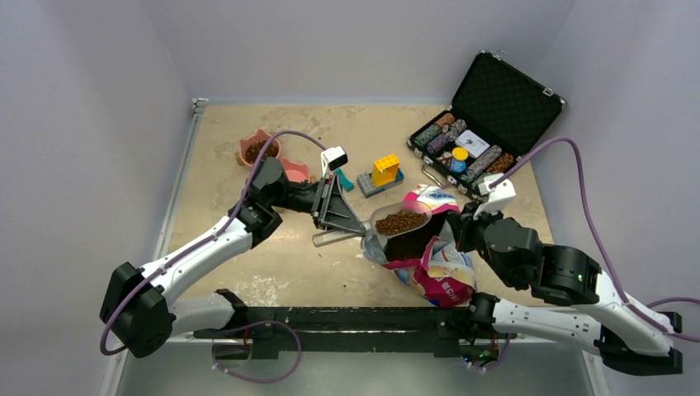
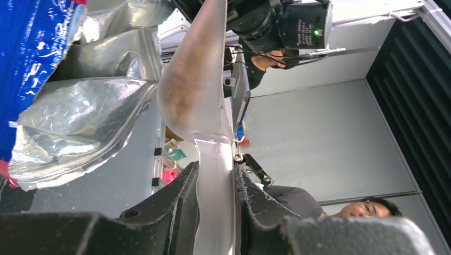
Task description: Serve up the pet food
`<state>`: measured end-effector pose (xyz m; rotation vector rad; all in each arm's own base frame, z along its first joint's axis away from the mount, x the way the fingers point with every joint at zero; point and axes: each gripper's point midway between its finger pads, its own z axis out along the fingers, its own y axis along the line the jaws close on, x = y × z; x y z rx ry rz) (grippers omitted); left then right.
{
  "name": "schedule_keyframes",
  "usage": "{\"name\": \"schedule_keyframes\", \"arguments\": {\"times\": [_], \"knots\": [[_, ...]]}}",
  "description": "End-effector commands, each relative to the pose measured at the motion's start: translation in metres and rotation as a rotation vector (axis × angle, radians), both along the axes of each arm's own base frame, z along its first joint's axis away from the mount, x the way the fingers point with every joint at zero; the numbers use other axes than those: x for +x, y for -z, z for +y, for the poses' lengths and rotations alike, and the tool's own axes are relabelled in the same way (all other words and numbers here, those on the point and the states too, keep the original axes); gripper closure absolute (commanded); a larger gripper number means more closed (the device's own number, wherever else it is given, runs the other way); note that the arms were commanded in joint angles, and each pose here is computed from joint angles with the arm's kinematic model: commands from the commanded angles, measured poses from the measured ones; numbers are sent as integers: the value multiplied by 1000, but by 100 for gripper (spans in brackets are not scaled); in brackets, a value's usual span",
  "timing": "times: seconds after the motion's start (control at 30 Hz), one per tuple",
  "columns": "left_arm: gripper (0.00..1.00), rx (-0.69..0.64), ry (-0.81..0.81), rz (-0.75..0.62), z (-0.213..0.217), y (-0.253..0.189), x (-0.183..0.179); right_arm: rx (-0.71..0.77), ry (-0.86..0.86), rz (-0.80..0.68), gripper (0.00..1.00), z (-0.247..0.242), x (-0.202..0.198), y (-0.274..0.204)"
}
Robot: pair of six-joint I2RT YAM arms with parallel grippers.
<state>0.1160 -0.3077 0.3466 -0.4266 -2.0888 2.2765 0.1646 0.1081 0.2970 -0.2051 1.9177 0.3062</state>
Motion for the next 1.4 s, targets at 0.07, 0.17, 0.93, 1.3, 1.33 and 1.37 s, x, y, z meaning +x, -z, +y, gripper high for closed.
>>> {"name": "schedule_keyframes", "arguments": {"times": [0.07, 0.17, 0.93, 1.3, 1.33, 1.37], "knots": [[100, -91, -49, -89, 15, -50, 12, 67, 24, -43, 100, -11, -1, -27], [100, -75, -131, -65, 26, -54, 39, 67, 16, -39, 100, -10, -2, -26], [100, 85, -585, 139, 173, 81, 202, -37, -32, -40, 100, 16, 8, -38], [100, 247, -642, 211, 194, 144, 179, -84, 14, 38, 100, 18, 25, -24], [100, 240, -643, 214, 194, 144, 179, -84, 22, 40, 100, 15, 27, -21], [100, 232, -644, 217, 194, 145, 180, -87, 28, 43, 100, 12, 29, -20]]}}
